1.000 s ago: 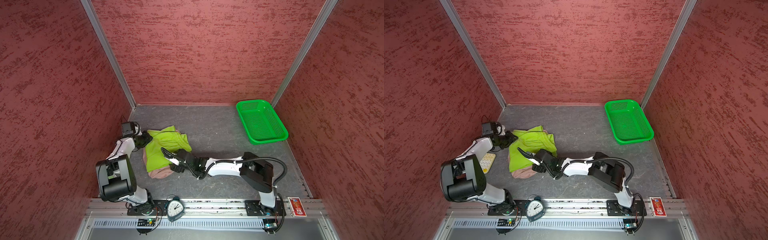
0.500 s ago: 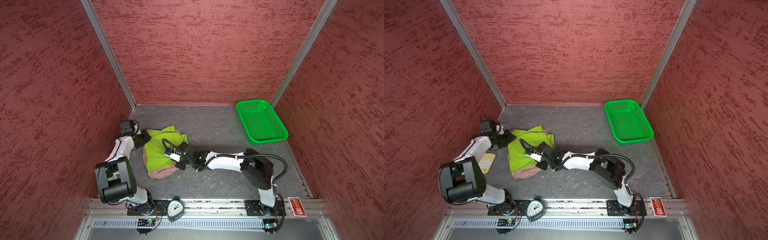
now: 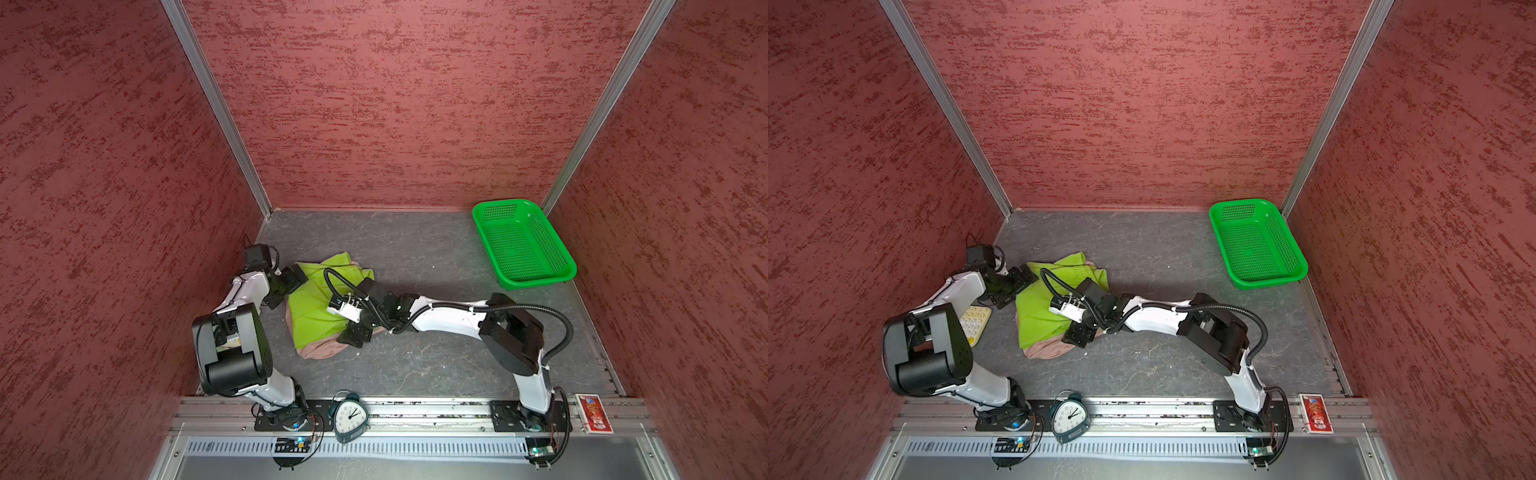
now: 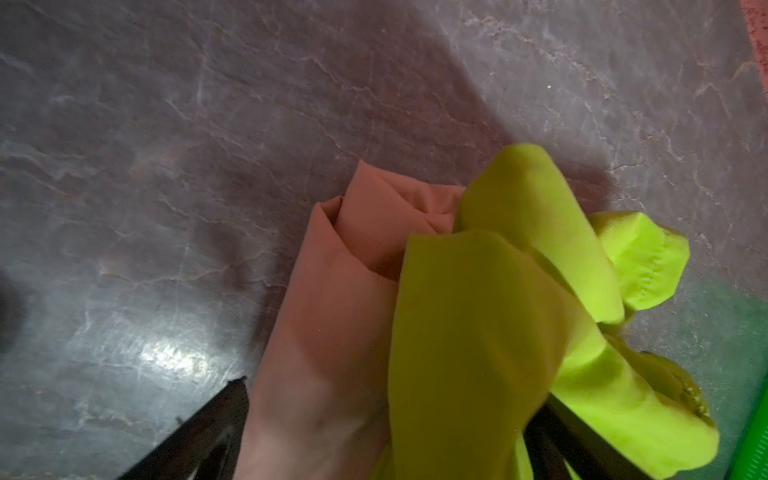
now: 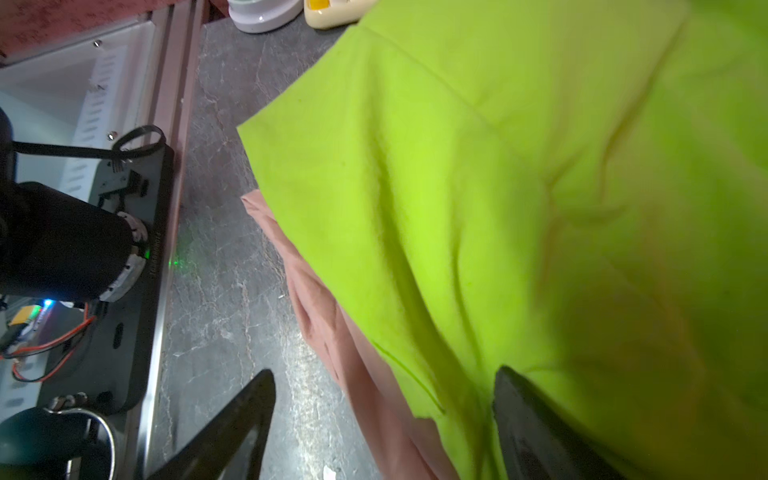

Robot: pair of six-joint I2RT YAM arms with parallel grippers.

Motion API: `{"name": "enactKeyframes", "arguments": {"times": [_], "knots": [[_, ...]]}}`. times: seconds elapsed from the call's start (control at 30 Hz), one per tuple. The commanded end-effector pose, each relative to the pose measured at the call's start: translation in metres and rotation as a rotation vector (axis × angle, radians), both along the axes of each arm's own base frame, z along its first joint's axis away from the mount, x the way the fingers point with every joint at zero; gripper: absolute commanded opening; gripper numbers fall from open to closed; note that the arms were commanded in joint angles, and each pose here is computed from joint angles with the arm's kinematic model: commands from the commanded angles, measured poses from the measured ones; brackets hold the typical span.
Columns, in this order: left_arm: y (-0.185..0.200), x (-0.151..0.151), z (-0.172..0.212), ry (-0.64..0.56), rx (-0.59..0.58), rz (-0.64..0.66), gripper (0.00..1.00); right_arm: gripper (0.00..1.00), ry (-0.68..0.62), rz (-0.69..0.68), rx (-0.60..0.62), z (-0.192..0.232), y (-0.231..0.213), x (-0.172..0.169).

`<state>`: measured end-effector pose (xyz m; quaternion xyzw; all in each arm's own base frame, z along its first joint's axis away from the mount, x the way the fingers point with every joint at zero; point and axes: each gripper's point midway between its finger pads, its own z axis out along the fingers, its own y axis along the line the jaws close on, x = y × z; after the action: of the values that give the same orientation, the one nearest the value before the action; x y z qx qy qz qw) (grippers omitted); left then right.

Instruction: Fold and stack the shorts

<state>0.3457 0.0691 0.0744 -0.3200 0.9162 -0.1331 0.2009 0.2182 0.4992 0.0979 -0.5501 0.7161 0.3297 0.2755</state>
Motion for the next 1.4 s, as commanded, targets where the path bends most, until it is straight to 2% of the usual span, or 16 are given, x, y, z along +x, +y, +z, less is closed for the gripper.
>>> {"name": "enactKeyframes", "arguments": {"times": [0.0,0.17,0.27,0.37,0.43,0.57,0.73,0.87,1.03,1.2,1.37], "knots": [[0.012,0.008,0.034,-0.051,0.052,0.033,0.99,0.84,0.028,-0.023,0.131,0.048,-0.005,0.008],[0.009,0.004,0.116,-0.212,0.143,0.044,0.99,0.80,0.102,-0.101,0.281,0.089,-0.021,0.029],[-0.031,0.001,0.146,-0.282,0.137,-0.073,0.99,0.76,0.137,-0.180,0.346,0.099,-0.038,0.046],[-0.080,-0.005,0.149,-0.277,0.103,-0.195,0.99,0.74,0.154,-0.281,0.403,0.108,-0.064,0.063],[-0.113,-0.011,0.140,-0.272,0.059,-0.262,0.98,0.74,0.153,-0.351,0.435,0.113,-0.087,0.073],[-0.162,-0.021,0.106,-0.277,-0.043,-0.320,0.79,0.74,0.126,-0.494,0.437,0.116,-0.137,0.084],[-0.187,-0.028,0.046,-0.149,-0.109,-0.320,0.75,0.75,0.091,-0.613,0.425,0.119,-0.183,0.080],[-0.179,-0.039,0.007,-0.008,-0.076,-0.293,0.71,0.76,0.093,-0.662,0.438,0.118,-0.205,0.073],[-0.160,-0.042,-0.026,0.073,-0.053,-0.250,0.69,0.76,0.095,-0.691,0.448,0.120,-0.218,0.071],[-0.145,-0.025,-0.043,0.133,-0.032,-0.264,0.69,0.76,0.102,-0.704,0.526,0.124,-0.223,0.069],[-0.122,0.012,-0.040,0.103,-0.010,-0.259,0.69,0.77,0.124,-0.707,0.546,0.123,-0.220,0.073]]}}
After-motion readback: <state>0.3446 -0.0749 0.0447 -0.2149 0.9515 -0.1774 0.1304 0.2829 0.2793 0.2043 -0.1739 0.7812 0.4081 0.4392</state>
